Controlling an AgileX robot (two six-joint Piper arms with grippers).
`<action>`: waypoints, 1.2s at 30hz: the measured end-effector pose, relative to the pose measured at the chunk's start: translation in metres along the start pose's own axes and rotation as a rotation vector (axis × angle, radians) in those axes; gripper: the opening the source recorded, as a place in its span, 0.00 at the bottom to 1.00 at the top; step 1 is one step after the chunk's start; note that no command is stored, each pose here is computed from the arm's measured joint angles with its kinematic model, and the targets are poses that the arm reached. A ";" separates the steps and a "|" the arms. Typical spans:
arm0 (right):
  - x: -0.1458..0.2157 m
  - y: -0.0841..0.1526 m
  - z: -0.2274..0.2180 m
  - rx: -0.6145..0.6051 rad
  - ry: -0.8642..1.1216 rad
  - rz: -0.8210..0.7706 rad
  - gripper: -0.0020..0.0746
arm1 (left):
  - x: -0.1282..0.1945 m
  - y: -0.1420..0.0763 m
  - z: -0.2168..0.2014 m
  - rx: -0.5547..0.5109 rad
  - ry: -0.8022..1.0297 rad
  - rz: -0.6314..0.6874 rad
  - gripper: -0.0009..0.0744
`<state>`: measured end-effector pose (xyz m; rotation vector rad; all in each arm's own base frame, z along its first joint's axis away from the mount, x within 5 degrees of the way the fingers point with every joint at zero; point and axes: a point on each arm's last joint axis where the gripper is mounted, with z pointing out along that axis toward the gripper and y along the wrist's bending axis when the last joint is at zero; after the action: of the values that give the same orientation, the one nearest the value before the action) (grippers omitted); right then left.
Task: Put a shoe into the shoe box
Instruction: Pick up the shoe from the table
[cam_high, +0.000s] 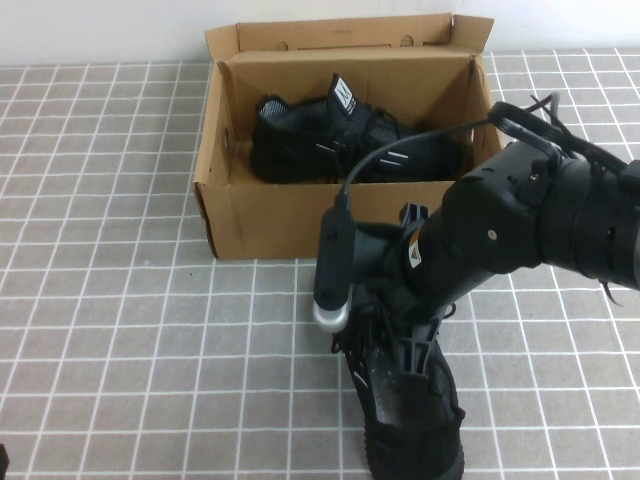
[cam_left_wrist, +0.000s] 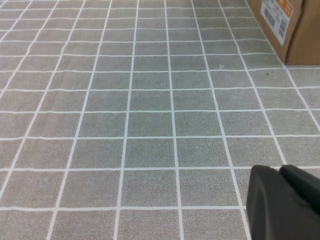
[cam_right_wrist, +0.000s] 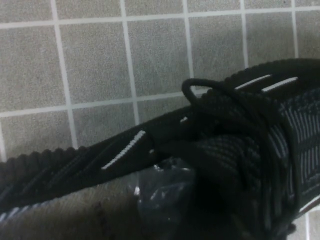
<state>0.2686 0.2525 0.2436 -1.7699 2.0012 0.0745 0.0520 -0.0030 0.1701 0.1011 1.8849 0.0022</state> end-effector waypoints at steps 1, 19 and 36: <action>0.000 0.000 0.000 0.000 0.000 0.000 0.55 | 0.000 0.000 0.000 0.000 0.000 0.000 0.01; 0.006 0.007 -0.004 -0.072 0.068 0.010 0.02 | 0.000 0.000 0.000 0.000 0.000 0.000 0.01; 0.005 0.021 -0.143 0.052 -0.182 0.028 0.02 | 0.000 0.000 0.000 0.000 0.000 0.000 0.01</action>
<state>0.2048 0.2028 0.3631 -1.6414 1.8813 0.1840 0.0520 -0.0030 0.1701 0.1011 1.8849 0.0022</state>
